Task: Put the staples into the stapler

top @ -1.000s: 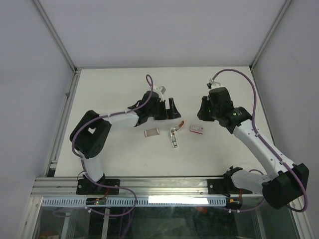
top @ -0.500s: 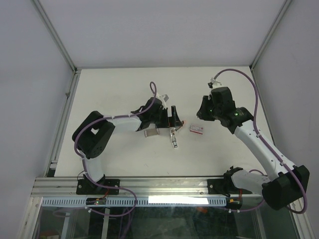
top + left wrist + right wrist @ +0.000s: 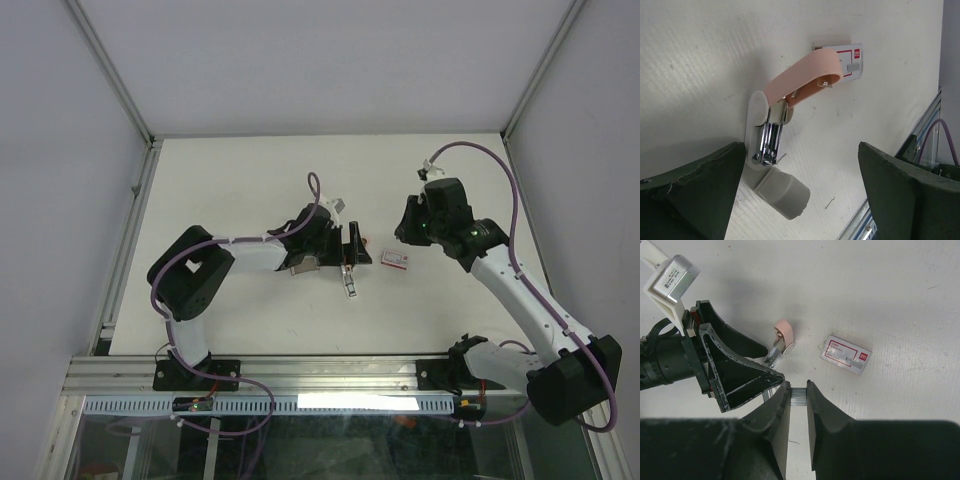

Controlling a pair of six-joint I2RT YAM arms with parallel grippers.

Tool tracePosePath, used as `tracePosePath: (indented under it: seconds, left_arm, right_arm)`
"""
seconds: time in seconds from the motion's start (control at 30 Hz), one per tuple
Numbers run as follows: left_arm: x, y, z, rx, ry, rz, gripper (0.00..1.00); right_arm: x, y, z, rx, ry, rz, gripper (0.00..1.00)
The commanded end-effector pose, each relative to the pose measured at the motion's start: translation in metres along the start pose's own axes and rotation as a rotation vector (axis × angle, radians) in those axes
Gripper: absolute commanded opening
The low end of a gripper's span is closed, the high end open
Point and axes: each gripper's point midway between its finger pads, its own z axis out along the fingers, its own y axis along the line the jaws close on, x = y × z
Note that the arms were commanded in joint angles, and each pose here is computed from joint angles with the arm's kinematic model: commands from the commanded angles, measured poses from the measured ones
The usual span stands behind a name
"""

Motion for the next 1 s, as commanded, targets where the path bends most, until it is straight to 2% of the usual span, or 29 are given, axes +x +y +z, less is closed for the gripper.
tracePosePath:
  seconds: [0.0,0.63,0.8,0.97]
  left_arm:
    - [-0.007,-0.028,0.002,0.091,-0.024,0.022,0.98]
    - [-0.002,-0.045,0.017,0.135,-0.019,0.057,0.99]
    - [-0.023,-0.041,0.000,0.075,-0.104,0.092,0.99]
    - [-0.061,-0.038,-0.039,0.050,-0.218,0.109,0.99]
  right_arm:
    - [-0.015,0.007,-0.008,-0.042,-0.066,0.003,0.20]
    - [0.006,0.005,0.004,-0.054,-0.021,0.024,0.21]
    - [0.017,0.005,0.014,-0.067,0.003,0.014,0.20]
    - [0.025,0.013,0.027,-0.095,0.010,-0.038,0.20]
